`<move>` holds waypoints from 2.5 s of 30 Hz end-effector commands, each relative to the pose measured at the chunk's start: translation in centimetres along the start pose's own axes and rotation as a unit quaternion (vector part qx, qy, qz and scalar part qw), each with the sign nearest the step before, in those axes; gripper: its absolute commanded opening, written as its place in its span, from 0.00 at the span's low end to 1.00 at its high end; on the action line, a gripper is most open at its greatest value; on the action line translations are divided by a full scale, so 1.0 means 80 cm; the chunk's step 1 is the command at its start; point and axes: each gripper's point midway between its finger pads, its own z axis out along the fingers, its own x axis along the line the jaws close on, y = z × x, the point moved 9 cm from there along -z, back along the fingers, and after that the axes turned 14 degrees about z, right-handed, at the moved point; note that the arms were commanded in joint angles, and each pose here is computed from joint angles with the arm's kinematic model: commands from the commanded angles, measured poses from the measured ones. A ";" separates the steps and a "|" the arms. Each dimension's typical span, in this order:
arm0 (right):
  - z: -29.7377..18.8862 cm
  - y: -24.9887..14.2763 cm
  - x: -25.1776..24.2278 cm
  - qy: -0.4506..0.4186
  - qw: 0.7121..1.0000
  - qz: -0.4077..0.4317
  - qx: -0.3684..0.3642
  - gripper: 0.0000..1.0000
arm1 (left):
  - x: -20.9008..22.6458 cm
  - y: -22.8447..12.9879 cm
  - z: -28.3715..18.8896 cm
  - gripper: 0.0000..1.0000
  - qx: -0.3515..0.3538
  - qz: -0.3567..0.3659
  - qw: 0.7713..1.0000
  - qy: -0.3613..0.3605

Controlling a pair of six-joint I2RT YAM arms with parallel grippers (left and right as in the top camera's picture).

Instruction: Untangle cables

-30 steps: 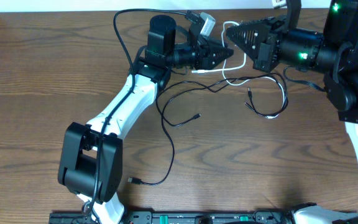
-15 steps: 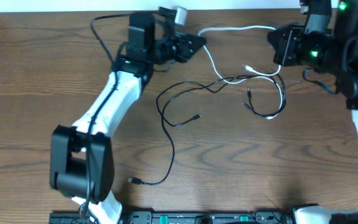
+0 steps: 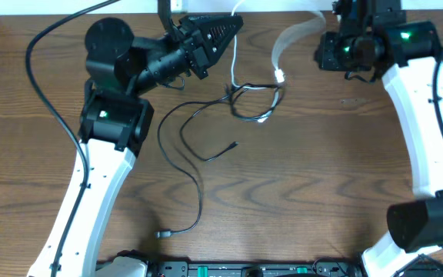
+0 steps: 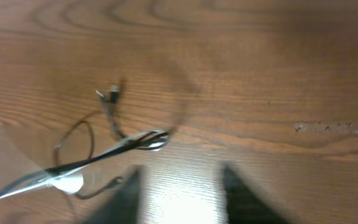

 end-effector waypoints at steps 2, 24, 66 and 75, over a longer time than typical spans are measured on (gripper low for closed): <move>0.029 0.000 -0.010 0.000 0.999 -0.005 0.035 0.92 | -0.028 0.029 -0.014 0.07 -0.035 -0.008 0.999 -0.024; 0.043 -0.063 0.085 0.145 0.975 -0.103 0.133 0.89 | 0.005 0.097 -0.064 0.07 -0.225 -0.148 0.962 0.046; 0.081 -0.056 0.073 0.159 0.965 -0.149 0.148 0.88 | 0.004 0.071 -0.115 0.07 -0.127 -0.166 0.955 0.209; -0.011 -0.076 0.117 0.327 0.900 -0.262 0.117 0.83 | 0.022 0.040 -0.121 0.07 -0.092 -0.242 0.925 0.277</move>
